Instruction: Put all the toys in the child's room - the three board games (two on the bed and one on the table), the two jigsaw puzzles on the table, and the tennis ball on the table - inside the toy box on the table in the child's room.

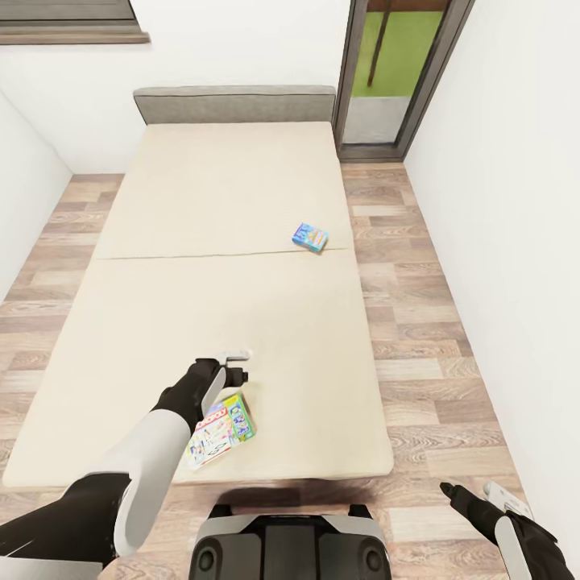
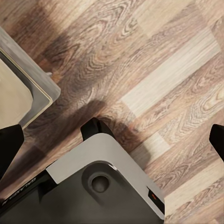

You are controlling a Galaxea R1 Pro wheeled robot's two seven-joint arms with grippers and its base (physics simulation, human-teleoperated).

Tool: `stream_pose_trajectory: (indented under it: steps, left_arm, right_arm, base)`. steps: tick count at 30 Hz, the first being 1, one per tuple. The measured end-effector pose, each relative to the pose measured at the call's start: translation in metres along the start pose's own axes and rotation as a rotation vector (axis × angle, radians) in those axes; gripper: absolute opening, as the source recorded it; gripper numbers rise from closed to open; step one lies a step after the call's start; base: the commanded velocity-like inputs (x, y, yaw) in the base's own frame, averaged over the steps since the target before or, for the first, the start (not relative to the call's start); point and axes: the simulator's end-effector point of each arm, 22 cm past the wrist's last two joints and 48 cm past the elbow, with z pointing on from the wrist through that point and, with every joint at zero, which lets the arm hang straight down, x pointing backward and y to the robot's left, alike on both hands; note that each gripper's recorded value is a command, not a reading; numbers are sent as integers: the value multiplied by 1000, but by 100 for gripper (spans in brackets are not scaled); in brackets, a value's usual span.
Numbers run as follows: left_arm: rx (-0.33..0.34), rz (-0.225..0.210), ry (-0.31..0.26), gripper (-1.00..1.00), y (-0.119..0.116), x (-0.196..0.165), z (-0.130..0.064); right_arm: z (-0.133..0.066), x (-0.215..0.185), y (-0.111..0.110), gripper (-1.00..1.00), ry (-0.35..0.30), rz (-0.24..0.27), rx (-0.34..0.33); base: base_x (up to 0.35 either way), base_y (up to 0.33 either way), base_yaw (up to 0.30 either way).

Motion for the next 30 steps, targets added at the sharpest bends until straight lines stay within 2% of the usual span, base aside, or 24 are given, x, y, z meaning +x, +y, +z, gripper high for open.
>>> stream_pose_trajectory:
  steps: [12,30]
  left_arm:
    - [2,-1,-10,100,-1,-5,-1]
    - [1,8,11,100,-2,7,10]
  right_arm:
    - [0,0,0,100,2,-1,0]
    - [5,7,-6,100,19,-5,15]
  base:
    - [0,0,0]
    - [0,0,0]
